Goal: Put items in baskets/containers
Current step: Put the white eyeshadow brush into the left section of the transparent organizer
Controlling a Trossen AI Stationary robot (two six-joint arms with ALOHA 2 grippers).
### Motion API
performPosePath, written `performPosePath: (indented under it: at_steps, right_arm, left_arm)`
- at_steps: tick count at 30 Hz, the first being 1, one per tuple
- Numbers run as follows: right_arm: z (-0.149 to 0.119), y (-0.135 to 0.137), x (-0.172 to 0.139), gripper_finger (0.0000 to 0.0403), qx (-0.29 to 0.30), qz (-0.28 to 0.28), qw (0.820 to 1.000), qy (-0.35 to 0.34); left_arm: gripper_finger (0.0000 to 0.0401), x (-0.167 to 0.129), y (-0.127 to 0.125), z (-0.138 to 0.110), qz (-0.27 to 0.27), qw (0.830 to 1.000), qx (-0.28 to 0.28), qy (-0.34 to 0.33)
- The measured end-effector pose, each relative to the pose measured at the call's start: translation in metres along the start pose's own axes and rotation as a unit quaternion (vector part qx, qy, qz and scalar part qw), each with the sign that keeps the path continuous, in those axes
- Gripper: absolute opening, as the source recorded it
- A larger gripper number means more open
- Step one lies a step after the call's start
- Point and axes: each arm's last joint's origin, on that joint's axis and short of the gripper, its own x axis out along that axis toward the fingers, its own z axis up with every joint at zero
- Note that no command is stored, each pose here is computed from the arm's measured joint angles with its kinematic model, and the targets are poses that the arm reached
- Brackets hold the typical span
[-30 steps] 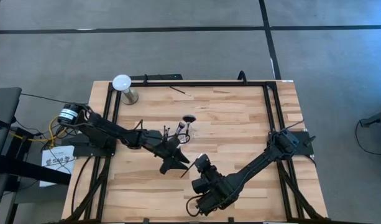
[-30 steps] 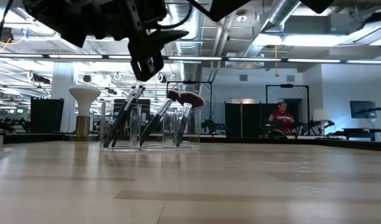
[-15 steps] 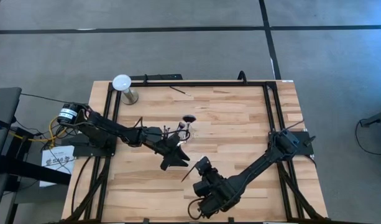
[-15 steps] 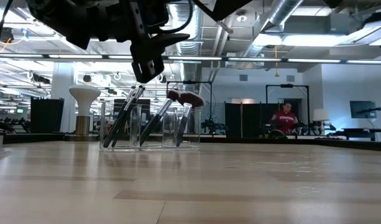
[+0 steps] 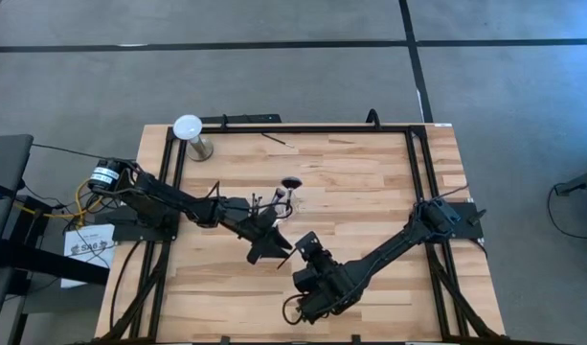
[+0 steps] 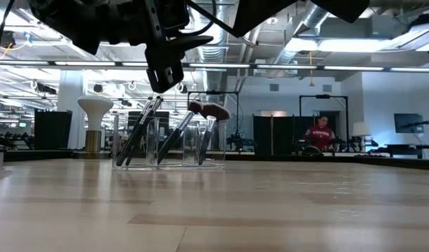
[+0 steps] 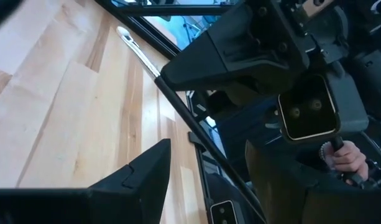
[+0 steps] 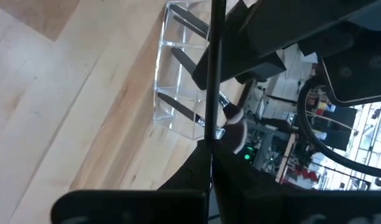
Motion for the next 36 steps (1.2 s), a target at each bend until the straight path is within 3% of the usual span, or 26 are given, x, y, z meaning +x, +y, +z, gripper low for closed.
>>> performPosePath:
  at_steps: [12, 20, 26, 34, 36]
  right_arm:
    - [-0.002, -0.006, 0.008, 0.0000, -0.001, 0.011, 1.000, 0.008]
    - [-0.002, -0.007, 0.011, 0.0000, 0.002, 0.012, 1.000, 0.009]
    - [-0.002, -0.008, 0.013, 0.0000, 0.004, 0.022, 1.000, 0.010]
    - [-0.002, -0.008, 0.012, 0.0000, 0.017, 0.019, 1.000, 0.010]
    - [-0.002, -0.009, 0.012, 0.0000, 0.021, 0.019, 1.000, 0.009]
  left_arm:
    - [0.0204, 0.000, 0.002, -0.001, 0.016, 1.000, 0.022, -0.002]
    - [0.0176, 0.000, 0.004, -0.001, 0.033, 0.999, 0.028, -0.006]
    - [0.0133, 0.000, 0.004, -0.001, 0.035, 0.998, 0.046, -0.006]
    - [0.0019, 0.000, 0.006, -0.003, 0.044, 0.997, 0.062, 0.000]
    - [0.0008, 0.000, 0.005, -0.002, 0.042, 0.996, 0.073, -0.002]
